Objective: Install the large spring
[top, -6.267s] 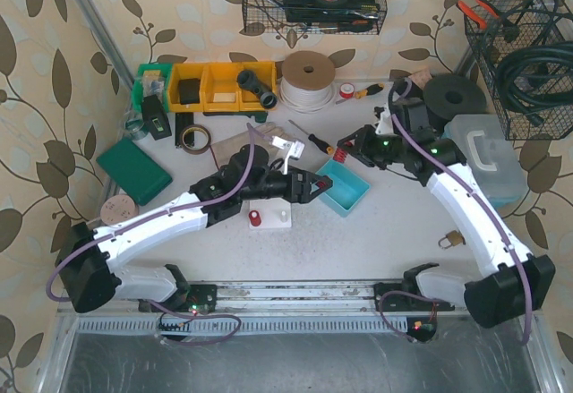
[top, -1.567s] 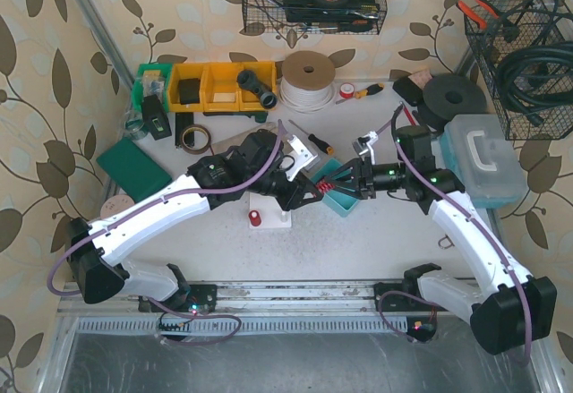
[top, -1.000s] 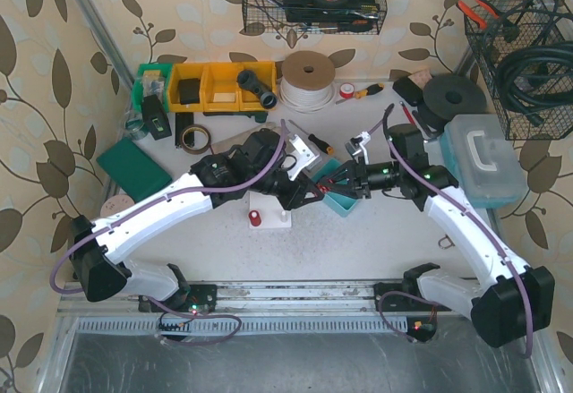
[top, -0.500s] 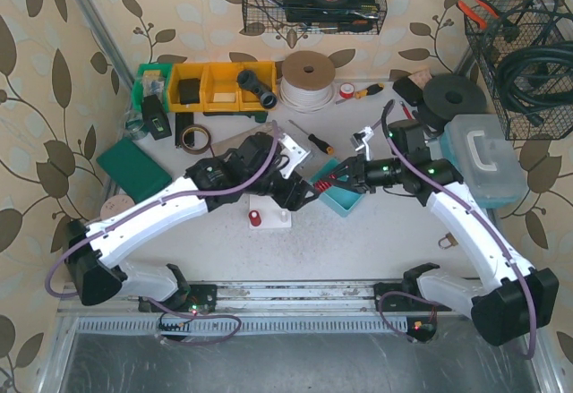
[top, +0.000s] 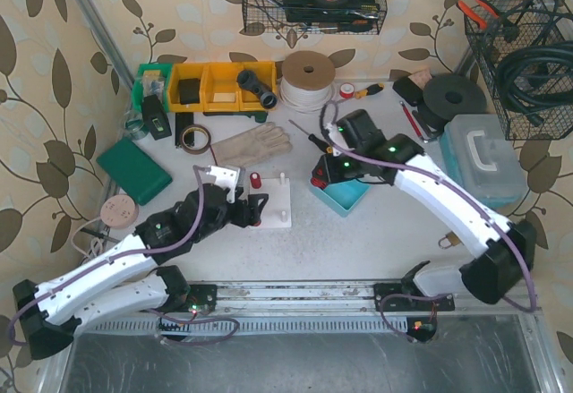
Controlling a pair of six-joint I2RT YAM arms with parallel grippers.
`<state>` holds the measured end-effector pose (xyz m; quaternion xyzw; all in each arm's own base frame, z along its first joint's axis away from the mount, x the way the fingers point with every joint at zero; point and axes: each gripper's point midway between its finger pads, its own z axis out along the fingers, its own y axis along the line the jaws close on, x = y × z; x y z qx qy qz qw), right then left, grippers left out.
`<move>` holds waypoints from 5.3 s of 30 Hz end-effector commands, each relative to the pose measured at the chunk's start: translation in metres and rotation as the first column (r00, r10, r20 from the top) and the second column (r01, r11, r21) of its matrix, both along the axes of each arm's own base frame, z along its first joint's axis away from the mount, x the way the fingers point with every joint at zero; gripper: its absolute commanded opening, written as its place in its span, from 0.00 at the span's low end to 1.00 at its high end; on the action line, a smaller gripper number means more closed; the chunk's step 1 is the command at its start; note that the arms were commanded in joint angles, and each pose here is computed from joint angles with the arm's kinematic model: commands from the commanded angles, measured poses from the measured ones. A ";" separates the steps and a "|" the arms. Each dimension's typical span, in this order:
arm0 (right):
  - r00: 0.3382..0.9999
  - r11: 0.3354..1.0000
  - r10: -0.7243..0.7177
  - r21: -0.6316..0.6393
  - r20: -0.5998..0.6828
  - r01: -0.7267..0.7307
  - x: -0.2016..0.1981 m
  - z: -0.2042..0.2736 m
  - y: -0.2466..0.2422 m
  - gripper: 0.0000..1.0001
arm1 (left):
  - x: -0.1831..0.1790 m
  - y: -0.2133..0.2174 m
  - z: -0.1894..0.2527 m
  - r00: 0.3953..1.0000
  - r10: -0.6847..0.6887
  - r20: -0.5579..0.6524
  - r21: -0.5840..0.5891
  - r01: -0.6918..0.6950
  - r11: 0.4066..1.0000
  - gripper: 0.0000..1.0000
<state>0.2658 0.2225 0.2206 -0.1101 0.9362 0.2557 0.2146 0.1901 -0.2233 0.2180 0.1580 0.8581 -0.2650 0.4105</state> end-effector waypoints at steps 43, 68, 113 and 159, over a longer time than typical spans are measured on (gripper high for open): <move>0.981 0.889 0.066 -0.458 0.180 0.024 0.099 -0.114 0.099 0.00 | 0.013 0.071 -0.070 0.924 0.382 -0.008 -0.169 -0.377 0.911 0.94; 0.970 0.879 0.031 -0.469 0.242 0.089 0.094 -0.102 0.088 0.00 | 0.014 0.070 -0.070 0.924 0.382 -0.006 -0.168 -0.377 0.911 0.94; 0.976 0.885 -0.043 -0.445 0.212 0.135 0.074 -0.127 0.074 0.00 | 0.013 0.073 -0.070 0.922 0.388 0.003 -0.190 -0.380 0.905 0.94; 0.965 0.897 -0.089 -0.401 0.246 0.185 0.056 -0.114 0.063 0.00 | 0.012 0.075 -0.070 0.923 0.386 0.008 -0.214 -0.375 0.902 0.94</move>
